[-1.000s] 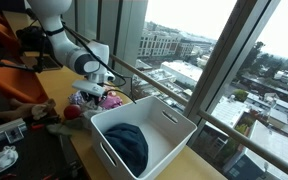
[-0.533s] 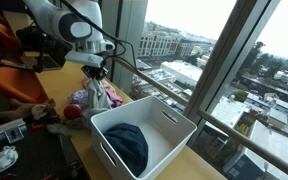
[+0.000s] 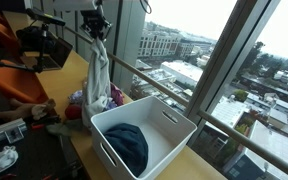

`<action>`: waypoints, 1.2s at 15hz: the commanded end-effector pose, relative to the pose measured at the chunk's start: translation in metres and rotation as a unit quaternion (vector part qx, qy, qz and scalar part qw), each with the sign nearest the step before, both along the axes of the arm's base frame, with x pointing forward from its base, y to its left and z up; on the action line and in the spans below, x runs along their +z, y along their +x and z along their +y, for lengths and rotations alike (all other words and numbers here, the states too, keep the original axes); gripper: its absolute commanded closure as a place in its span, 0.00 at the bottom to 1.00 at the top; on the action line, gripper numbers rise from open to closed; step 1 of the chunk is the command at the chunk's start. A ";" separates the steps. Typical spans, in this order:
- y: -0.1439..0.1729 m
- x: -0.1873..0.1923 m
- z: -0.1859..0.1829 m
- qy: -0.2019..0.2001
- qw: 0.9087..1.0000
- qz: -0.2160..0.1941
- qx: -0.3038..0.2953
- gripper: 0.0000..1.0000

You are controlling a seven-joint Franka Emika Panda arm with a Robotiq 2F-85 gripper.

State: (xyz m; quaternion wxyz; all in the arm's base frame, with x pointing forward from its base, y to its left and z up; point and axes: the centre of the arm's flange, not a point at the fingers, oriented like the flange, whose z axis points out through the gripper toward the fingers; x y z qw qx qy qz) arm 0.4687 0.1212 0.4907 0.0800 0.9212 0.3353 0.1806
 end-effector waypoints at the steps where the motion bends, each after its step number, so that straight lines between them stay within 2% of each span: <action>1: -0.007 0.086 -0.032 -0.014 0.999 -0.027 -0.019 0.99; 6: 0.008 0.161 -0.083 -0.030 0.997 -0.049 -0.044 0.99; 13: 0.047 0.264 -0.162 -0.075 0.994 -0.076 -0.031 0.99; 15: 0.063 0.279 -0.187 -0.083 0.993 -0.082 -0.026 0.99; 18: 0.087 0.266 -0.211 -0.094 0.993 -0.076 -0.016 0.99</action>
